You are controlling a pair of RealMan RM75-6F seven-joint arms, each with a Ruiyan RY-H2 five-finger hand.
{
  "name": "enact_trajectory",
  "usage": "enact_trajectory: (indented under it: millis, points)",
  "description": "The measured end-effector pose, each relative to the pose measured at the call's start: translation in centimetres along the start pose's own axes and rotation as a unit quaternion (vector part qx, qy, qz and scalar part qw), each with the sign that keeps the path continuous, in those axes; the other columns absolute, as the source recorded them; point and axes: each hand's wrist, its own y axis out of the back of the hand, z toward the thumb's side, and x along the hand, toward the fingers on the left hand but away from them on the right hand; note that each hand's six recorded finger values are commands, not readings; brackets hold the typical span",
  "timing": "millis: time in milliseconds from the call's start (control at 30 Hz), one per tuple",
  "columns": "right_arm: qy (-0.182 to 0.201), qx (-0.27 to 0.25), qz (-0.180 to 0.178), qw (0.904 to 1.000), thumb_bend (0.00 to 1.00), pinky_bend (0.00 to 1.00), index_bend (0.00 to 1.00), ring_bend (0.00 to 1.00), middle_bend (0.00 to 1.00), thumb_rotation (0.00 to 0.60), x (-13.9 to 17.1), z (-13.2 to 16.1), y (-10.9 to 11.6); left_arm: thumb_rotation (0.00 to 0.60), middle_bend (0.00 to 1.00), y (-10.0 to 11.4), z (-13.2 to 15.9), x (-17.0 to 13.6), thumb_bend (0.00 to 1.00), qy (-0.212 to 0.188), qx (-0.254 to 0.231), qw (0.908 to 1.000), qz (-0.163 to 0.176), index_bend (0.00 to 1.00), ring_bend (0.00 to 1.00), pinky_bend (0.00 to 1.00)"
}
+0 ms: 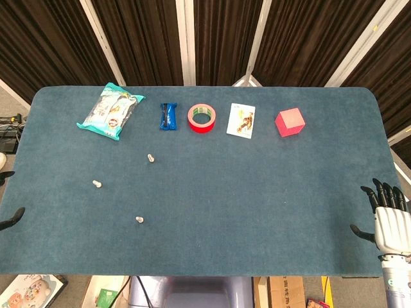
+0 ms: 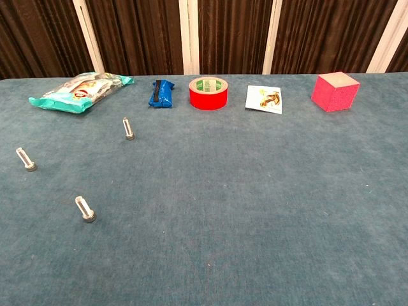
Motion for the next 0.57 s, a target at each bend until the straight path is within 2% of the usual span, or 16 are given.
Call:
enact_trajectory:
  millis: [100, 333, 567]
  points:
    - [0.003, -0.004, -0.004, 1.0000, 0.08, 0.00, 0.20, 0.02, 0.07, 0.600, 0.0, -0.1, 0.3, 0.600, 0.00, -0.6, -0.6, -0.8, 0.35, -0.003, -0.017, 0.9998, 0.006, 0.20, 0.00, 0.00]
    - [0.003, -0.004, -0.009, 0.9999, 0.08, 0.00, 0.20, 0.01, 0.07, 0.600, 0.1, -0.2, 0.9, 0.600, 0.00, -2.5, -2.2, -2.0, 0.35, 0.000, -0.016, 0.9998, 0.015, 0.20, 0.00, 0.00]
    - [0.006, -0.005, -0.009, 0.9999, 0.08, 0.00, 0.20, 0.01, 0.07, 0.600, 0.1, 0.0, 0.9, 0.600, 0.00, -2.6, -3.1, -2.0, 0.35, 0.001, -0.029, 0.9994, 0.019, 0.20, 0.00, 0.00]
